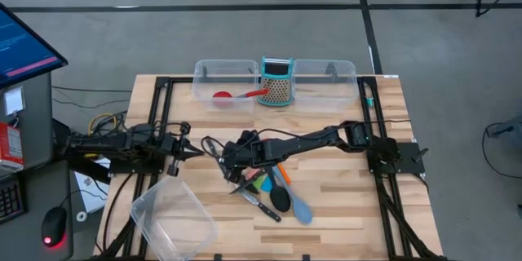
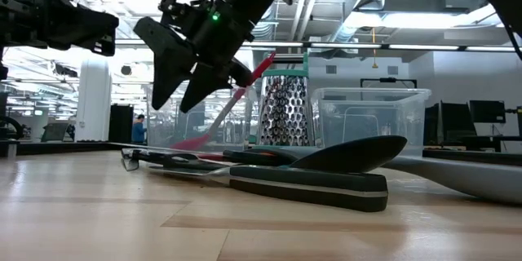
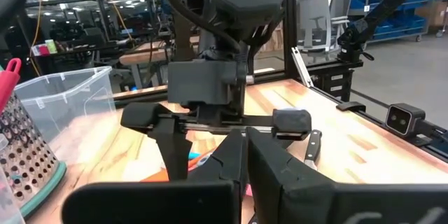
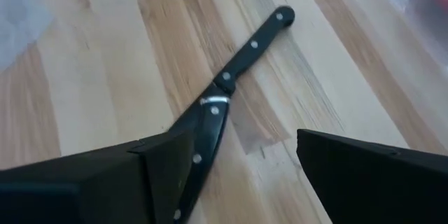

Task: Pick & Place Kitchen Items
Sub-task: Put the black table knife into the top right transparent bin

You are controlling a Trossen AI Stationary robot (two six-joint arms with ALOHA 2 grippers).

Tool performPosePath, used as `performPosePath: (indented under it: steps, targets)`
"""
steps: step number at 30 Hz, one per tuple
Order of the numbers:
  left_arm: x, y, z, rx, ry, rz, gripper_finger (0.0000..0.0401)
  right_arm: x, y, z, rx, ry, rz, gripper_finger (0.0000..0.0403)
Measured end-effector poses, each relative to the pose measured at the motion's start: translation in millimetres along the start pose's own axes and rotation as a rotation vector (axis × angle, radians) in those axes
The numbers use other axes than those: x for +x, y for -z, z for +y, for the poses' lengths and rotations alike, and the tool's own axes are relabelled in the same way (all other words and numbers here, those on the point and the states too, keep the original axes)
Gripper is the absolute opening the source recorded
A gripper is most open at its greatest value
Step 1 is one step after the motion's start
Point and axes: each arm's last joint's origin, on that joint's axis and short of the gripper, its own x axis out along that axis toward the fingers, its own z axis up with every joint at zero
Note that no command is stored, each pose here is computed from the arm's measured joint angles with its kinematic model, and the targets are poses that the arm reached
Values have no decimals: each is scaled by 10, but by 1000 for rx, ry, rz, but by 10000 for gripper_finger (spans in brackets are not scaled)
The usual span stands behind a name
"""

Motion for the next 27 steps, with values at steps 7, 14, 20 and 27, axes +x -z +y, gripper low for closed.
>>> performPosePath:
  steps: [7,14,20,27]
  targets:
    - [-4,-4,0,0,0,-6,3,417,314,146,-17,17,42,260]
    - [-13,-15,-1,3,-1,-19,3,466,434,226,-34,41,63,260]
    - [-12,-14,0,2,-1,-17,3,377,343,222,-46,27,27,260]
    - [-12,-13,0,2,-1,-17,3,309,179,360,-87,-58,-140,260]
